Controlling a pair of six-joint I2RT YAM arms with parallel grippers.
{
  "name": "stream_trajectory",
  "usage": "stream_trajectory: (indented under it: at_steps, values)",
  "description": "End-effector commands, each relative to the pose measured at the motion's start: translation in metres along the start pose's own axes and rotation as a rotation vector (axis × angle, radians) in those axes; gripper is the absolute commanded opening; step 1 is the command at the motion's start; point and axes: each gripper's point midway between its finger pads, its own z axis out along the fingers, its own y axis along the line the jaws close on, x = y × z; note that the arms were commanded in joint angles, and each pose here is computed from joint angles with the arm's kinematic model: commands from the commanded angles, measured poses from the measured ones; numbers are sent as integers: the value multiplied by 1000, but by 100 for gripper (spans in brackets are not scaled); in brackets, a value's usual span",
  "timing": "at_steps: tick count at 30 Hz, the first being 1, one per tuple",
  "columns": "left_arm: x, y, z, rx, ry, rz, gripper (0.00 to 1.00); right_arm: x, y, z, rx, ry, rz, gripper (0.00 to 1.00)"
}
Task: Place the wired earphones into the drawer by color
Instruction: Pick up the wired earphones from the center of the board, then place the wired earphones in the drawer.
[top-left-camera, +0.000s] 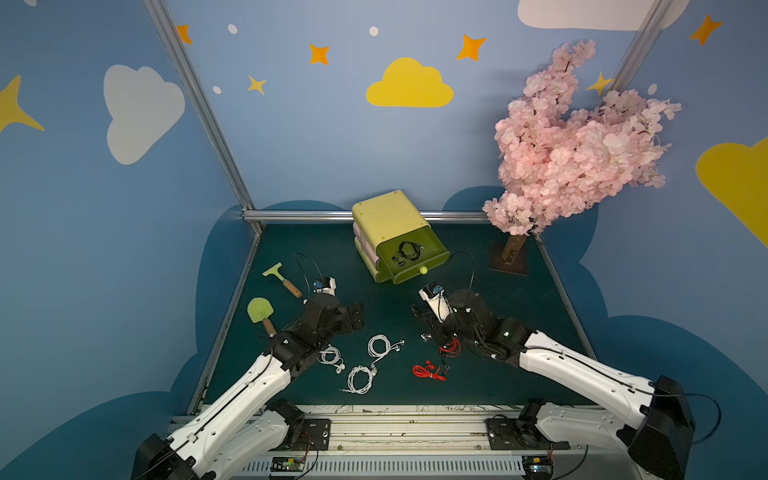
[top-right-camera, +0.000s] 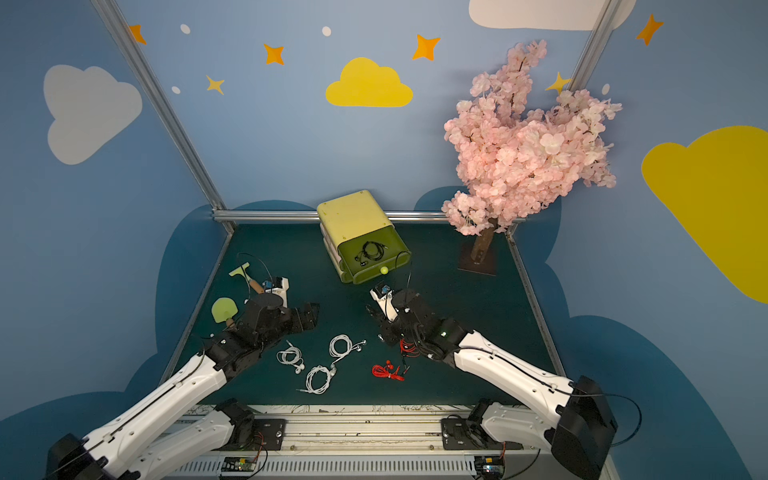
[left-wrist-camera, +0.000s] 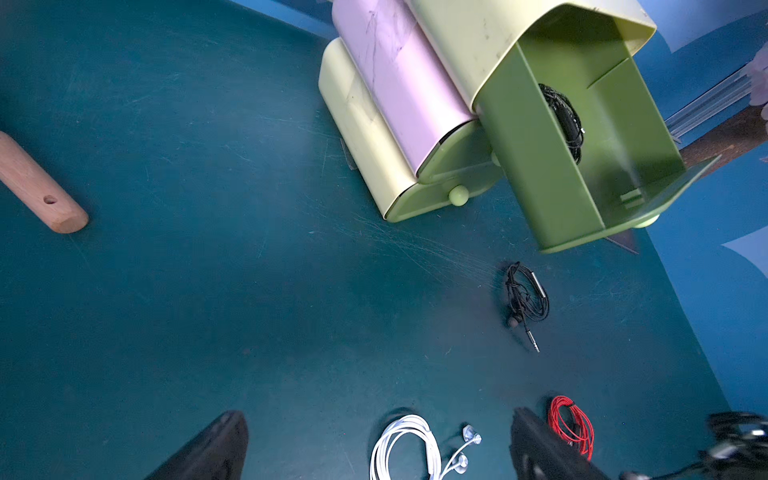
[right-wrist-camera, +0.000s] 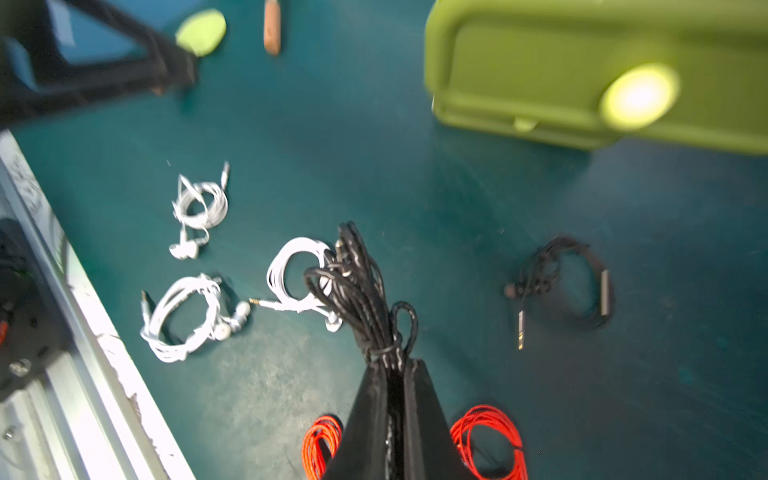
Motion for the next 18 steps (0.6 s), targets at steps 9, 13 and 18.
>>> stream_trajectory:
  at_steps: [9, 13, 18]
  values:
    - [1, -3, 4, 15, 10, -14, 100, -88, -43, -36, 55, -213, 70, 8]
    - [3, -4, 4, 24, 17, -20, 100, -119, -56, -30, 60, -258, 66, 8]
    - [3, -3, 3, 24, 15, -24, 100, -151, -67, -16, 50, -288, 65, 8]
